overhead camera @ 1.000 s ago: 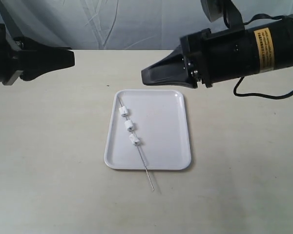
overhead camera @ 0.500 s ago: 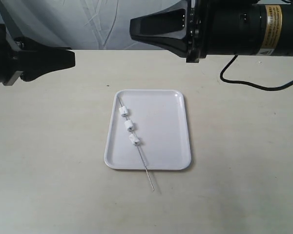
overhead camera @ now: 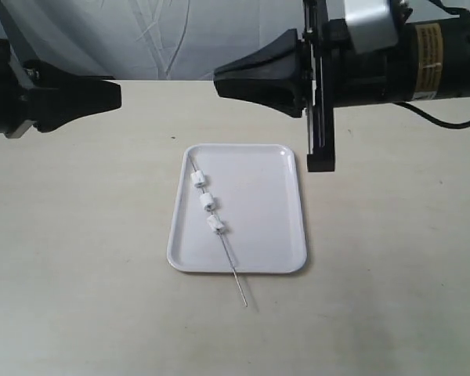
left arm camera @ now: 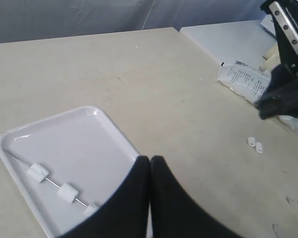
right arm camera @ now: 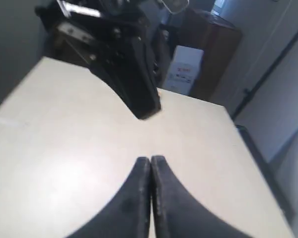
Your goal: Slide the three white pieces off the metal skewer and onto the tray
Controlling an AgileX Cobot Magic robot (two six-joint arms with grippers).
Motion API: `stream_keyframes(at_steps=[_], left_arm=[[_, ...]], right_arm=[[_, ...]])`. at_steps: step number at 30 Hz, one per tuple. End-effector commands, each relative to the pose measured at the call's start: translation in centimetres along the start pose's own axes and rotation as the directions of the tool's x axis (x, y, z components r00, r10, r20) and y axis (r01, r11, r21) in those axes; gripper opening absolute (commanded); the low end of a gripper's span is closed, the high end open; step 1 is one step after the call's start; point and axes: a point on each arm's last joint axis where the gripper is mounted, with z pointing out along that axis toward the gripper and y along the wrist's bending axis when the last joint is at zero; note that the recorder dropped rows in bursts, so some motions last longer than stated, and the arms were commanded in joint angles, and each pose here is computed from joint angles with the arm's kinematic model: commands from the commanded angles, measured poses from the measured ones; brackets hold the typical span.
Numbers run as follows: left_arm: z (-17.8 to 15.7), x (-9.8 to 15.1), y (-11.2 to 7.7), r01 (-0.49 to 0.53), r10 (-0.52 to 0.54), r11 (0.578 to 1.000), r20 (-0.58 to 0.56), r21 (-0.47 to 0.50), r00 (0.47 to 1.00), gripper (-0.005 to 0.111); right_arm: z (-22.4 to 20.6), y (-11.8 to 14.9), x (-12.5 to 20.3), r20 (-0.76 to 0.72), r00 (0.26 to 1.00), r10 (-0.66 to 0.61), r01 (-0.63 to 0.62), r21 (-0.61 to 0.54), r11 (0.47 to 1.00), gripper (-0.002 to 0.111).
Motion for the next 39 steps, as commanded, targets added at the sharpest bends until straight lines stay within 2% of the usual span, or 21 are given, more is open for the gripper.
stream_keyframes(at_steps=[1,3,6,8,9,11,12,14,15,18,21,23,24,26,27,30,33,35,37,38,39], left_arm=[[0.1,0.2,-0.1,-0.005,0.005,1.0,-0.004,0.008,1.0,0.0],[0.1,0.2,-0.1,-0.021,0.021,1.0,-0.004,0.008,1.0,0.0],[0.1,0.1,0.0,-0.022,0.022,1.0,-0.003,0.004,1.0,0.0],[0.1,0.1,0.0,-0.038,0.038,0.999,-0.002,0.0,0.999,0.0],[0.1,0.1,0.0,-0.038,0.038,0.999,-0.002,0.0,0.999,0.0],[0.1,0.1,0.0,-0.038,0.038,0.999,-0.002,0.0,0.999,0.0],[0.1,0.1,0.0,-0.038,0.038,0.999,-0.002,0.0,0.999,0.0],[0.1,0.1,0.0,-0.038,0.038,0.999,-0.002,0.0,0.999,0.0],[0.1,0.1,0.0,-0.04,0.04,0.999,-0.003,0.002,0.999,0.0],[0.1,0.1,0.0,-0.048,0.048,0.999,-0.003,0.004,0.999,0.0],[0.1,0.1,0.0,-0.052,0.052,0.999,-0.003,0.004,0.999,0.0],[0.1,0.1,0.0,-0.057,0.057,0.998,-0.003,0.004,0.998,0.0],[0.1,0.1,0.0,-0.057,0.057,0.998,-0.003,0.004,0.998,0.0],[0.1,0.1,0.0,-0.065,0.065,0.998,-0.002,0.002,0.998,0.0],[0.1,0.1,0.0,-0.068,0.068,0.998,-0.002,0.0,0.998,0.0],[0.1,0.1,0.0,-0.081,0.081,0.997,-0.002,0.0,0.997,0.0],[0.1,0.1,0.0,-0.081,0.081,0.997,-0.002,0.0,0.997,0.0],[0.1,0.1,0.0,-0.081,0.081,0.997,-0.002,0.0,0.997,0.0],[0.1,0.2,0.0,-0.08,0.08,0.997,-0.003,0.006,0.997,0.0],[0.1,0.2,-0.1,-0.08,0.08,0.997,-0.004,0.008,0.997,0.0],[0.1,0.2,-0.1,-0.08,0.08,0.997,-0.004,0.008,0.997,0.0]], right_arm=[[-0.5,-1.7,1.4,-0.23,0.952,-0.203,0.237,0.135,0.962,0.0],[-1.0,-2.6,2.5,-0.375,0.908,-0.187,0.276,0.2,0.94,0.0],[-2.5,-4.0,4.3,-0.583,0.811,-0.052,0.292,0.326,0.899,0.0],[-3.4,-4.6,5.0,-0.623,0.776,0.101,0.249,0.45,0.858,0.0],[-3.9,-4.9,5.3,-0.605,0.768,0.211,0.2,0.54,0.818,0.0],[-4.9,-5.4,5.7,-0.495,0.751,0.437,0.082,0.727,0.682,0.0],[-5.3,-5.5,5.8,-0.443,0.742,0.503,0.049,0.784,0.619,0.0],[-6.2,-5.8,6.0,-0.444,0.712,0.544,0.098,0.83,0.549,0.0],[-6.4,-5.9,6.1,-0.463,0.701,0.543,0.13,0.831,0.541,0.0],[-6.2,-5.5,6.1,-0.652,0.642,0.403,0.297,0.696,0.653,0.0],[-5.7,-4.9,6.3,-0.861,0.481,0.168,0.501,0.427,0.753,0.0],[-5.8,-4.7,6.9,-0.944,0.327,0.042,0.589,0.239,0.772,0.0],[-6.0,-4.6,7.1,-0.962,0.273,0.009,0.609,0.18,0.772,0.0],[-6.4,-4.5,7.8,-0.986,0.167,-0.025,0.624,0.086,0.777,0.0],[-6.6,-4.4,7.9,-0.99,0.143,-0.012,0.623,0.081,0.778,0.0],[-7.6,-3.7,8.6,-0.973,0.143,0.184,0.551,0.232,0.802,0.0],[-8.5,-2.3,9.3,-0.879,0.134,0.457,0.407,0.47,0.783,-0.001],[-8.3,-0.9,9.9,-0.746,0.13,0.653,0.237,0.663,0.71,-0.001],[-7.0,0.5,10.1,-0.558,0.136,0.818,0.004,0.826,0.563,-0.001],[-6.2,1.1,10.1,-0.484,0.122,0.867,-0.113,0.861,0.496,-0.001],[-5.4,1.5,9.8,-0.458,0.113,0.882,-0.215,0.855,0.471,-0.001]])
